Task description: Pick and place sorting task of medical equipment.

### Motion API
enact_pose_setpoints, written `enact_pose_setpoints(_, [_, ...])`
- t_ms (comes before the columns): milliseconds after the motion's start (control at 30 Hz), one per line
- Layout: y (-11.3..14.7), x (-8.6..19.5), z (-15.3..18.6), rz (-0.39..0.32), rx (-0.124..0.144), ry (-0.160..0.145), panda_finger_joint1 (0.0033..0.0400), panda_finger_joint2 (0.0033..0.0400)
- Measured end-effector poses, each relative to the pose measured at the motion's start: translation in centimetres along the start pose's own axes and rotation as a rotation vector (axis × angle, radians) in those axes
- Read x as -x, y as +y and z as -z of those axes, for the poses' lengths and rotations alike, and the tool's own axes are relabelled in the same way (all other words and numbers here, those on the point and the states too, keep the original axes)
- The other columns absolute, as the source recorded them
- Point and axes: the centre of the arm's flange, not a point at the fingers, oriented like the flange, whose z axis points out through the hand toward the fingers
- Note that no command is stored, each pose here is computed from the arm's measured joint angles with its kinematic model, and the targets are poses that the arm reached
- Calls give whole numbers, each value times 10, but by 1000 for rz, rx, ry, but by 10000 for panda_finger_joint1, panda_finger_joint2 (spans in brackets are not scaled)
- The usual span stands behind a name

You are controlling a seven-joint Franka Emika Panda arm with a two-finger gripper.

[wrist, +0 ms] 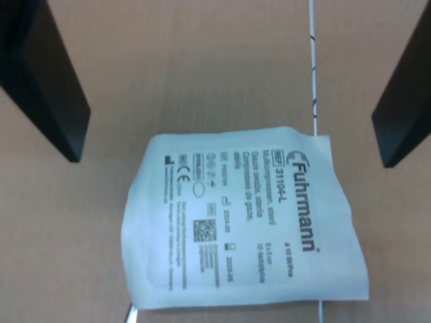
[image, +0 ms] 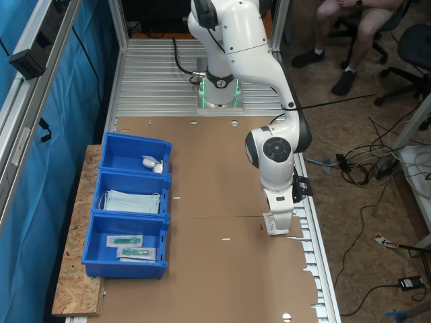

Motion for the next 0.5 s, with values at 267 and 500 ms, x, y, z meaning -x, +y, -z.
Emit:
enact_pose_setpoints(267, [-9,-6,-4,17,-1,6,400,400])
enact_pose_setpoints(500, [-12,-5,-15,18,-11,1,400,400])
